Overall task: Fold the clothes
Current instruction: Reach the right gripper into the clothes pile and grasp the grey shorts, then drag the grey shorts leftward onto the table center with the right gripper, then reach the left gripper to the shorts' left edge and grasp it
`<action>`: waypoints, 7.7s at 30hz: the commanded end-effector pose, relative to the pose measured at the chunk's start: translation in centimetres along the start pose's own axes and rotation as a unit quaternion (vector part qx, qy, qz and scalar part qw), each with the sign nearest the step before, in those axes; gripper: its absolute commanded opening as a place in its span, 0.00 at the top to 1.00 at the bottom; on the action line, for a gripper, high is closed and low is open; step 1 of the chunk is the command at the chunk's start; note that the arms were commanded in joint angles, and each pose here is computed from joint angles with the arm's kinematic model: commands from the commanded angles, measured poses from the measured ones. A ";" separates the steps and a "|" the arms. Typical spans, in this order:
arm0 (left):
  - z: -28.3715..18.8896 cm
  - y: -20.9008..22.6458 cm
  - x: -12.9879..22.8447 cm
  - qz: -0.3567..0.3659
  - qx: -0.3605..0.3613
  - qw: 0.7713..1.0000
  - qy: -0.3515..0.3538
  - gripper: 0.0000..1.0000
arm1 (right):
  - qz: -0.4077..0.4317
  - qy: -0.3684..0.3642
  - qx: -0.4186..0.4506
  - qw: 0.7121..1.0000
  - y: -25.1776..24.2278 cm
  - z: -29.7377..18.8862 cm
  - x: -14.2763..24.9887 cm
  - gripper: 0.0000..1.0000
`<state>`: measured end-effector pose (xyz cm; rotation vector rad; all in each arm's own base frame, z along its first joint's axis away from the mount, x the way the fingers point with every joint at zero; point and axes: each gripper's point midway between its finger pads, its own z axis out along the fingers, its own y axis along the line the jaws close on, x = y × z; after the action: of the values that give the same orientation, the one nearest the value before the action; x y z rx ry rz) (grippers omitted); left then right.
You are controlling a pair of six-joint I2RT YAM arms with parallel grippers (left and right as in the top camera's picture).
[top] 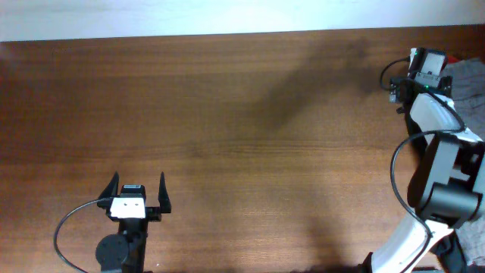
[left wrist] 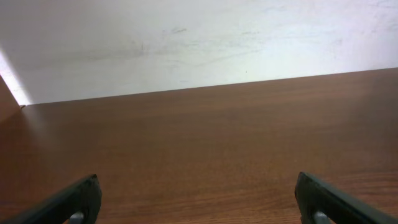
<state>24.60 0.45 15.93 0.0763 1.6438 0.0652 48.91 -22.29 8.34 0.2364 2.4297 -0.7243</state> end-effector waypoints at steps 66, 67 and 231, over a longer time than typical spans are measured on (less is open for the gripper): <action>0.0 0.2 0.2 0.006 -0.005 1.000 0.000 0.01 | 0.100 0.005 0.061 0.993 -3.4 3.7 1.3 0.69; 0.0 0.2 0.2 0.006 -0.005 1.000 0.000 0.01 | 0.100 -0.002 0.060 0.993 -3.3 3.3 0.7 0.71; -1.2 -2.1 -12.2 0.039 0.072 0.977 -0.198 0.01 | 0.131 0.154 -0.342 0.918 19.5 -19.4 2.8 0.01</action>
<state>24.02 -2.07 25.83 0.2042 1.2508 0.0035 43.44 5.04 10.41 0.3844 2.7266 0.3331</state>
